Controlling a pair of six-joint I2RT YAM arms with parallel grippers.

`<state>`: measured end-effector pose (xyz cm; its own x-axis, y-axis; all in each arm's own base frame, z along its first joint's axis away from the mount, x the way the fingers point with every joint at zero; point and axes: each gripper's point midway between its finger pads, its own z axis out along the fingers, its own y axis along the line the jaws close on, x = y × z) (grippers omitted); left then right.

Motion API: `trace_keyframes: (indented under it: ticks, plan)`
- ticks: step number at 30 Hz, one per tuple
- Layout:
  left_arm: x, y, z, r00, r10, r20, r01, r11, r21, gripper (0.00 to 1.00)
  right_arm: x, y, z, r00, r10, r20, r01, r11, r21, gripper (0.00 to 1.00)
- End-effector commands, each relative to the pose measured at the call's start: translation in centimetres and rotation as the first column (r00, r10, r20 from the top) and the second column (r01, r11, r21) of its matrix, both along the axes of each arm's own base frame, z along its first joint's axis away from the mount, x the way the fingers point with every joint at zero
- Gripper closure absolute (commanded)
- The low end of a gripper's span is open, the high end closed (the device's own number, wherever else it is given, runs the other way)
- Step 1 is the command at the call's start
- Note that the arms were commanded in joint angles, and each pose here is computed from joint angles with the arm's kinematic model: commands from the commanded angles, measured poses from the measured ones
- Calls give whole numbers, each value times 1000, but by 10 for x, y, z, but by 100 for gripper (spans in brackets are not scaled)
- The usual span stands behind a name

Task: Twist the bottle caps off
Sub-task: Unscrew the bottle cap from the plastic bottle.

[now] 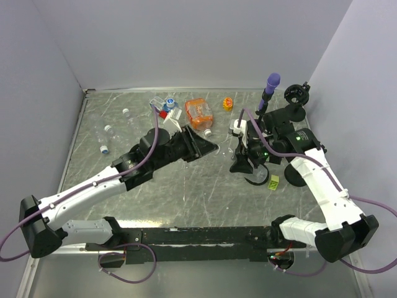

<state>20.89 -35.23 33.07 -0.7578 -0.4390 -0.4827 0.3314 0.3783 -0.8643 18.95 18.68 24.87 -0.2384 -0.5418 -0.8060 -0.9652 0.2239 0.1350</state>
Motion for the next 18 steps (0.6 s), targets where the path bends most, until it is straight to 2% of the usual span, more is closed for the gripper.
trace_keyframes:
  ticks: [1, 7, 8, 9, 11, 13, 15, 16, 17, 18]
  plan:
    - [7, 0, 21, 986, 59, -153, -71, 995, -76, 99, 27, 1, 23, 992, -104, 70, 103, 995, 19, 95]
    - [27, 7, 22, 976, 142, -162, -156, 985, -75, 97, 35, 3, 24, 990, -128, 53, 127, 992, 22, 95]
    - [30, 8, 22, 976, 151, -155, -164, 984, -75, 87, 35, 3, 25, 990, -131, 53, 130, 991, 22, 95]
    - [32, 10, 26, 979, 152, -138, -164, 983, -82, 72, 35, 3, 25, 990, -132, 51, 131, 991, 22, 95]
    - [39, 15, 34, 985, 140, -100, -150, 983, -103, 34, 35, 5, 26, 991, -124, 43, 122, 992, 27, 95]
    - [42, 22, 43, 993, 106, -54, -112, 986, -120, 14, 33, 7, 27, 994, -101, 33, 100, 994, 37, 95]
    - [44, 36, 53, 994, 106, 7, -104, 986, -129, 2, 33, 8, 26, 995, -96, 21, 95, 995, 43, 95]
    - [43, 43, 57, 994, 91, 52, -85, 990, -117, 1, 32, 8, 25, 996, -90, 13, 90, 995, 47, 95]
    - [39, 50, 60, 992, 78, 98, -67, 992, -106, 3, 32, 8, 25, 996, -86, 11, 85, 995, 54, 95]
    - [36, 55, 69, 981, 54, 186, -36, 994, -99, 3, 31, 7, 27, 997, -81, 13, 80, 995, 61, 95]
